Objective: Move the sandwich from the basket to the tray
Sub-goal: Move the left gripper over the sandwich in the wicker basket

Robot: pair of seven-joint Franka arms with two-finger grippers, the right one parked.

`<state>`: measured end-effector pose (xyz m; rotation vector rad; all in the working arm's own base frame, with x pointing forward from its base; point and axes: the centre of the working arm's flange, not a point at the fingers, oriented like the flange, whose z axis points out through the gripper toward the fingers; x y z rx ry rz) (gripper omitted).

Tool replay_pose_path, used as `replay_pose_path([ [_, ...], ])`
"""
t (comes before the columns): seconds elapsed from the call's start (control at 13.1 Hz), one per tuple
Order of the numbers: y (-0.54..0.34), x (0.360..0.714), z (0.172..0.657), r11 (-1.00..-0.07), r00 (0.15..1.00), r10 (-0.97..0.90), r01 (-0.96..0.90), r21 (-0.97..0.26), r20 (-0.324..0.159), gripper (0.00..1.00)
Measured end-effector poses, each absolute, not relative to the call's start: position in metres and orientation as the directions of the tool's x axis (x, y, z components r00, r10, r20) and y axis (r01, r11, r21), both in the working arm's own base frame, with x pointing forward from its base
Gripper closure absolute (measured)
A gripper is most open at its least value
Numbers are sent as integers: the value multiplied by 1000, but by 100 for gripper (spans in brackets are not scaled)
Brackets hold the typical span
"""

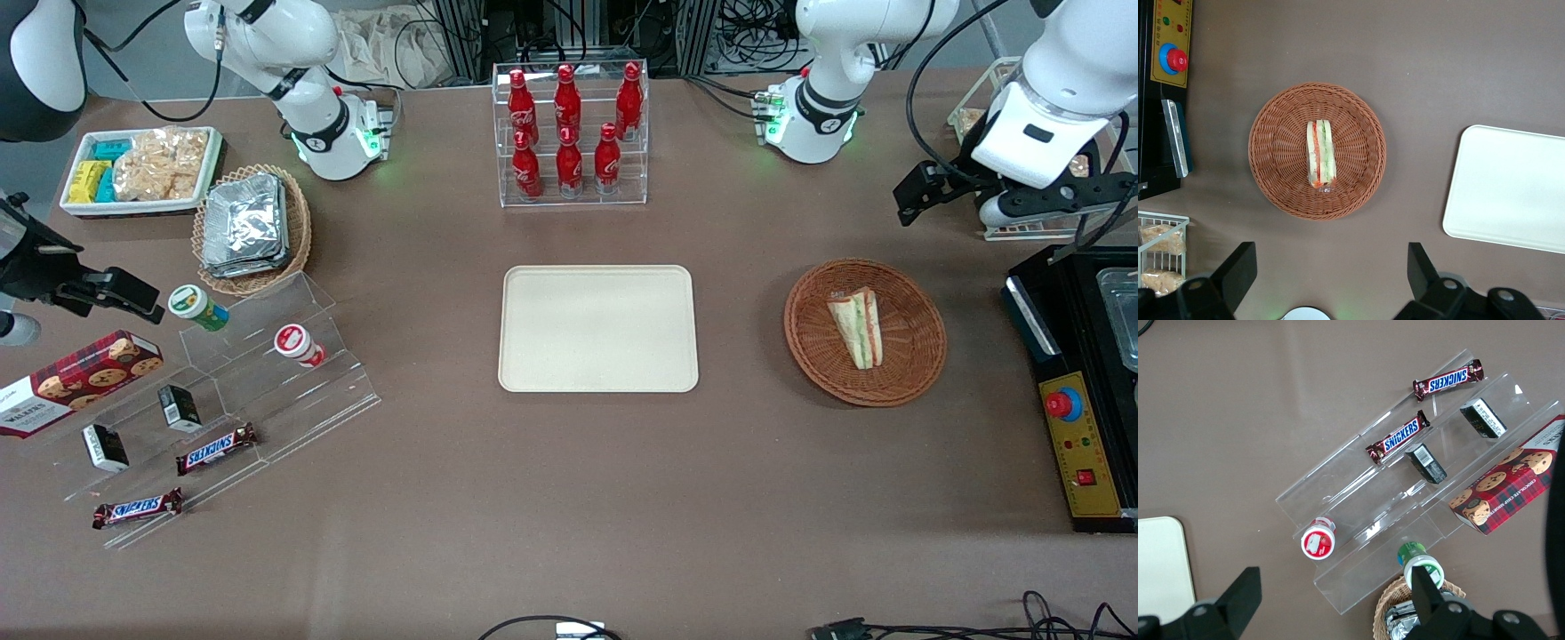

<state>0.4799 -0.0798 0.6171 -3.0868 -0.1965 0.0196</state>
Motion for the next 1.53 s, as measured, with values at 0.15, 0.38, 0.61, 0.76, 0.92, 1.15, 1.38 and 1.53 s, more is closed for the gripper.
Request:
replay_pose_path([
  [0.15, -80, 480, 617, -991, 992, 127, 126, -50, -13, 0],
  [0.38, -80, 479, 616, -991, 992, 128, 126, -53, -22, 0],
  [0.61, -79, 478, 614, -990, 991, 129, 127, -58, -30, 0],
  [0.76, -73, 478, 606, -989, 989, 138, 135, -65, -45, 0],
  [0.92, -55, 480, 586, -984, 984, 168, 163, -72, -62, 0],
  [1.15, -25, 480, 554, -984, 984, 165, 160, -80, -63, 0],
  [1.38, -22, 475, 552, -984, 986, 159, 154, -91, -58, 0],
  [1.53, -17, 474, 546, -983, 985, 166, 160, -90, -55, 0],
])
